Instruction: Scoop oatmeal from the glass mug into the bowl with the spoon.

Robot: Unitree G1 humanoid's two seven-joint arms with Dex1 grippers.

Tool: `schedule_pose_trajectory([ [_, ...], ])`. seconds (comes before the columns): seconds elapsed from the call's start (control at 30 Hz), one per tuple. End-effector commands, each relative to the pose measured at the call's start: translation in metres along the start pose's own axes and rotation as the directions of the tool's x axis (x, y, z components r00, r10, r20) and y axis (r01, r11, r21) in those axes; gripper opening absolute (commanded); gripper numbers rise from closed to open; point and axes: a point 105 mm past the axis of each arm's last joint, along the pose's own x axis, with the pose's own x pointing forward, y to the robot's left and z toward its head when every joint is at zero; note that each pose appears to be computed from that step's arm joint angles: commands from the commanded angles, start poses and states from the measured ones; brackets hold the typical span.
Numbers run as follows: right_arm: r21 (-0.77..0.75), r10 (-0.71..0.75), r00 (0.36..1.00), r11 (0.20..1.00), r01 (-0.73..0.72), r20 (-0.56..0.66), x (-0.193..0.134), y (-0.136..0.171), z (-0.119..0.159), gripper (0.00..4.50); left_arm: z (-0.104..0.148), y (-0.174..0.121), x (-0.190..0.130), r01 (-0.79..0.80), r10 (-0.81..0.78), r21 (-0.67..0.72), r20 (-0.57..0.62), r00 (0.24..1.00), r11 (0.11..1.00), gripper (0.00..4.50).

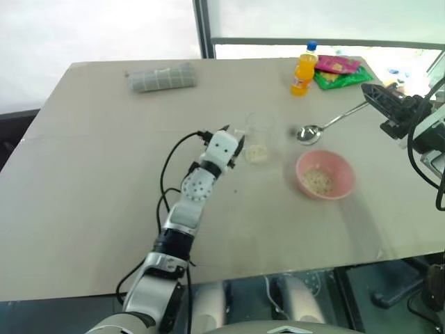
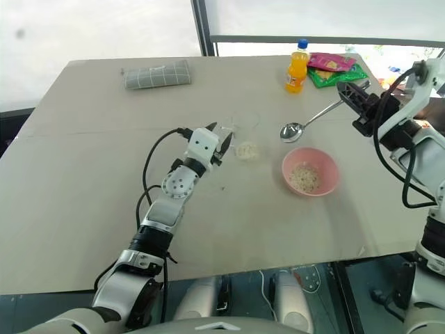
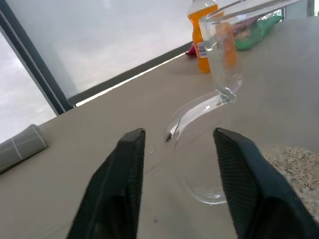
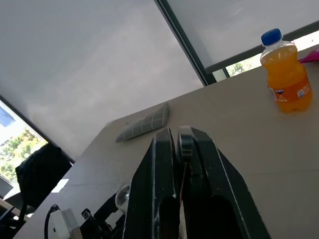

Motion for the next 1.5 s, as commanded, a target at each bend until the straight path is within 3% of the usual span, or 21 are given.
schedule_pose_trajectory([
  [0.03, -0.052, 0.025, 0.997, 0.998, -0.021, 0.073, -0.006, 0.010, 0.018, 0.00, 0.009, 0.000, 0.008, -0.036, 0.036, -0.027, 0.021, 0.999, 0.999, 0.48],
  [0.07, -0.053, 0.025, 0.997, 0.998, -0.021, 0.074, -0.006, 0.010, 0.018, 0.00, 0.008, -0.001, 0.009, -0.044, 0.044, -0.036, 0.013, 0.999, 0.998, 0.06],
  [0.1, -0.052, 0.026, 0.997, 0.998, -0.022, 0.075, -0.006, 0.011, 0.019, 0.00, 0.007, -0.001, 0.010, -0.050, 0.050, -0.040, 0.008, 0.999, 0.998, 0.02],
  [0.43, -0.080, 0.038, 0.995, 0.996, -0.030, 0.093, 0.001, 0.017, 0.027, 0.00, 0.014, 0.000, 0.015, -0.058, 0.058, -0.017, 0.024, 0.998, 0.998, 0.02],
  [0.77, -0.117, 0.196, 0.974, 0.976, -0.183, 0.112, 0.038, 0.062, 0.043, 0.00, 0.024, 0.016, 0.019, -0.067, 0.049, 0.201, 0.092, 0.995, 0.977, 0.02],
  [0.93, -0.140, 0.170, 0.984, 0.977, -0.161, 0.049, 0.057, 0.054, 0.023, 0.00, 0.027, 0.011, 0.022, -0.033, 0.006, 0.207, 0.126, 0.992, 0.978, 0.02],
  [1.1, -0.267, 0.120, 0.989, 0.953, -0.140, -0.089, 0.066, 0.035, -0.014, 0.00, 0.032, 0.001, 0.025, 0.011, -0.042, 0.204, 0.150, 0.988, 0.979, 0.02],
  [1.5, -0.456, 0.137, 0.948, 0.851, -0.261, -0.287, 0.081, 0.025, -0.071, 0.00, 0.029, -0.012, 0.021, 0.062, -0.088, 0.172, 0.147, 0.985, 0.983, 0.02],
])
